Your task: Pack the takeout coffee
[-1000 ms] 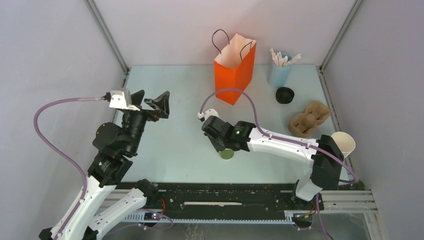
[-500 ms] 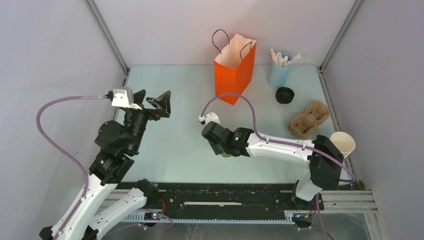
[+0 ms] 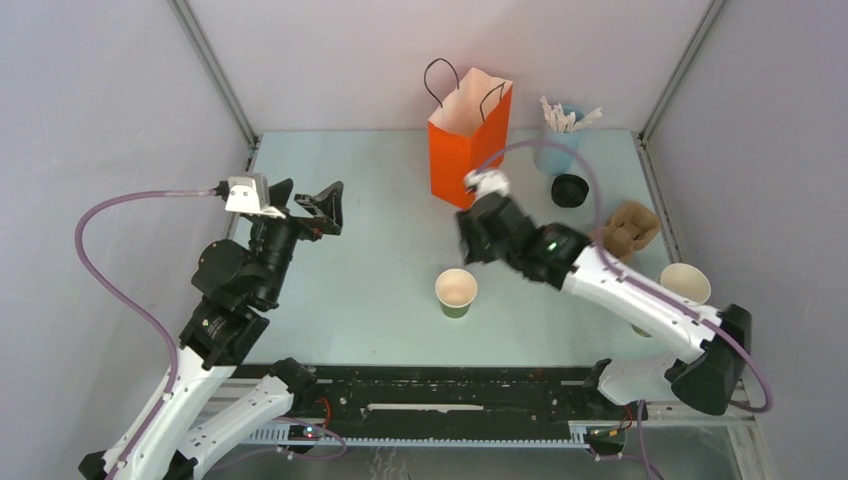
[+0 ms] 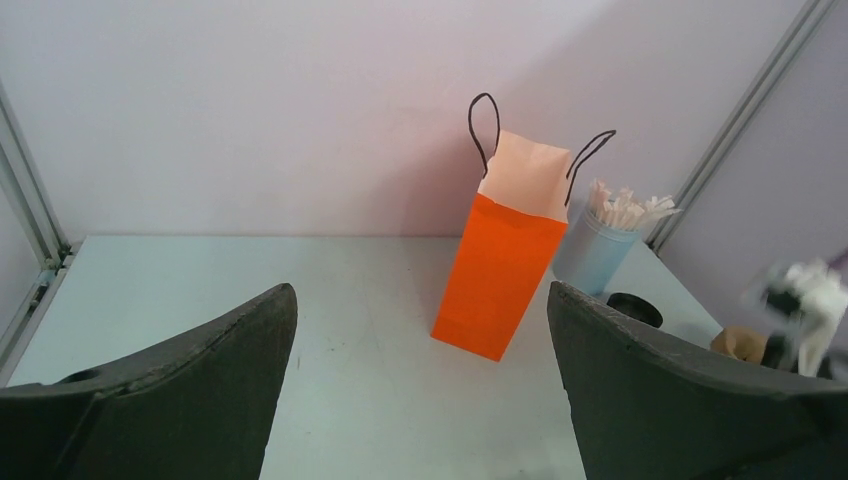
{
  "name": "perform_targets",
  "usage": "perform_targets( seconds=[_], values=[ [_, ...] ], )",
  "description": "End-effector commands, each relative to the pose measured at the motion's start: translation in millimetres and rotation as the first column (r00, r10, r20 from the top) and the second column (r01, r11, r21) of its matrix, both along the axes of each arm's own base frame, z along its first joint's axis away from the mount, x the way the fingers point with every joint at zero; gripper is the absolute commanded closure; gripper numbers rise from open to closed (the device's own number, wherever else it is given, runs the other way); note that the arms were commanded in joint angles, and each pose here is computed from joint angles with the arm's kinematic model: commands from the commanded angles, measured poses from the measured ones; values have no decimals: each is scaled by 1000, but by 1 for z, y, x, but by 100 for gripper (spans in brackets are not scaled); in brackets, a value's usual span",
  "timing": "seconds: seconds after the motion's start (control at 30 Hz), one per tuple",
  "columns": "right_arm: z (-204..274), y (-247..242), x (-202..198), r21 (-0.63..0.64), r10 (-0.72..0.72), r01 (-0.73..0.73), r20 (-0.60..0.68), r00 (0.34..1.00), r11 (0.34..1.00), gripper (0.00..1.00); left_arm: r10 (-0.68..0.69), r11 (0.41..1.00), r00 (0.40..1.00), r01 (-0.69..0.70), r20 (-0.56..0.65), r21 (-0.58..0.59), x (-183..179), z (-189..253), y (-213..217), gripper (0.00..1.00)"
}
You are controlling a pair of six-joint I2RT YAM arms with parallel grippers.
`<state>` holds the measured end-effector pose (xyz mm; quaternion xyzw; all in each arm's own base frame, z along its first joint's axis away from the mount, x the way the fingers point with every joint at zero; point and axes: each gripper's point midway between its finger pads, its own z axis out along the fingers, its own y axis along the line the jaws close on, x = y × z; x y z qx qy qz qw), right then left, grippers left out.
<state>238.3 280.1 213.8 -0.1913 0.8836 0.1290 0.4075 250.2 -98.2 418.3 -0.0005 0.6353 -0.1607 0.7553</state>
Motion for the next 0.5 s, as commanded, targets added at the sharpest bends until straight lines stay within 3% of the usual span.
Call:
perform_targets(
  seconds=[0.0,0.23,0.47],
  values=[
    [16,-94,62,-30,-268,268,17,963,963,37,-17,1000,1000,17,25,0,1,6,-3,0],
    [-21,-197,154,-22,-520,519,-44,853,854,37,-31,999,999,31,15,7,3,4,-7,0],
    [-57,-235,224,-45,-575,574,-83,814,818,43,-64,998,998,64,7,9,3,5,-14,0]
  ],
)
